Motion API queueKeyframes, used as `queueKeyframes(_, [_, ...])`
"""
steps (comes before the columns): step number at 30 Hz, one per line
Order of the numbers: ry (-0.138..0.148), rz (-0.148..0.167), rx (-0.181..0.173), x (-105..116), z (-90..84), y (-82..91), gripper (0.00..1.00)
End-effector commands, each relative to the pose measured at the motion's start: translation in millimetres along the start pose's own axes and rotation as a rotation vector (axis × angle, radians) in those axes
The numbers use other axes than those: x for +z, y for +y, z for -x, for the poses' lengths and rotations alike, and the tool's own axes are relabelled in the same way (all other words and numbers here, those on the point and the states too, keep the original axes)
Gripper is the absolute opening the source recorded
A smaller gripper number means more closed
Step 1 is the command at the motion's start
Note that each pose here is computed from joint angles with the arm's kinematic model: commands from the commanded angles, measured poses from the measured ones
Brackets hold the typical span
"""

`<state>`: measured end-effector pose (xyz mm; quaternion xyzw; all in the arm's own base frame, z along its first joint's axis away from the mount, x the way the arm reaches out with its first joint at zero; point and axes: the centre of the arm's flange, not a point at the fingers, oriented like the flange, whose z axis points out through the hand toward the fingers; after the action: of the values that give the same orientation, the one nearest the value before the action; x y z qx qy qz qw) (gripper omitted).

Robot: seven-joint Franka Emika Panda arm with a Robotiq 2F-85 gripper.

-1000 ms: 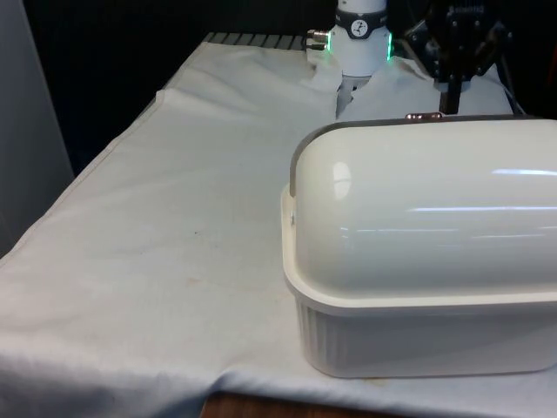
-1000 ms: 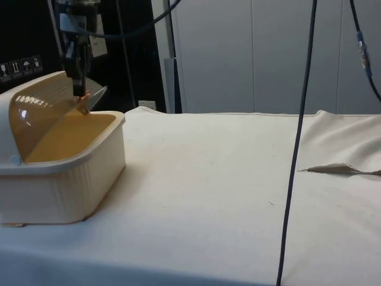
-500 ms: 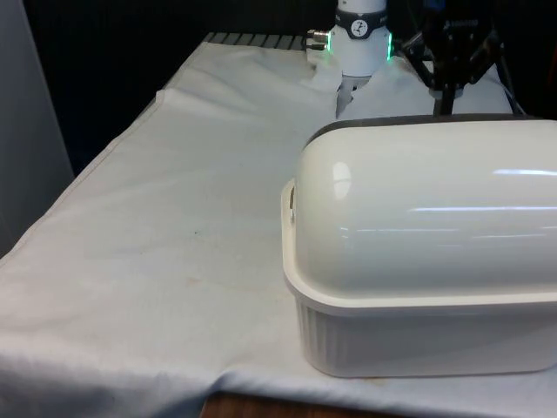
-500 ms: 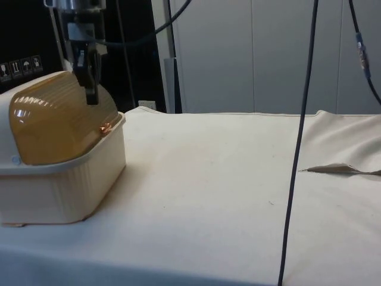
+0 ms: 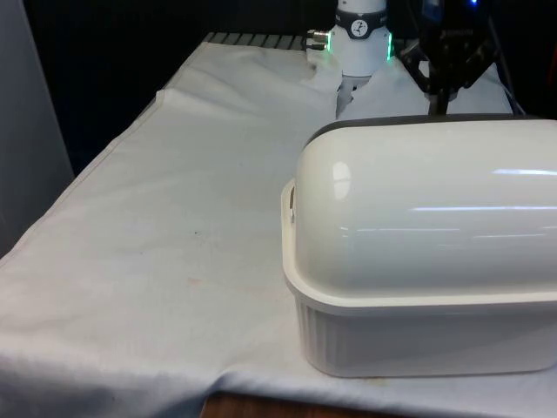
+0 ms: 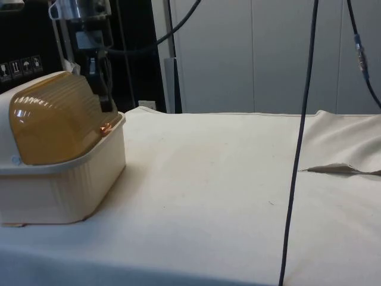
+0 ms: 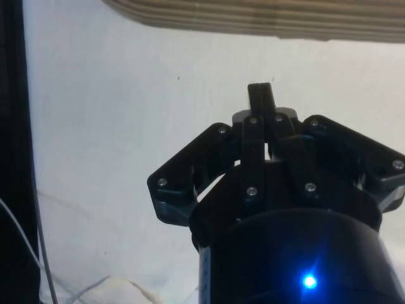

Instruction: Open the lid, then close it.

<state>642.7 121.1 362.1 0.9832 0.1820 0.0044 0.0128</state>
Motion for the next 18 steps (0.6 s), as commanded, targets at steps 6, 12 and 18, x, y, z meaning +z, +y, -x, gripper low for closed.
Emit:
queueKeyframes(6, [-0.022, -0.010, -0.005, 3, 15.9, -6.7, 0.00])
queueKeyframes(12, [-0.022, -0.008, -0.006, 1, 30.1, -10.2, 0.00])
queueKeyframes(18, [-0.025, -0.009, -0.008, -1, 46.3, -11.8, 0.00])
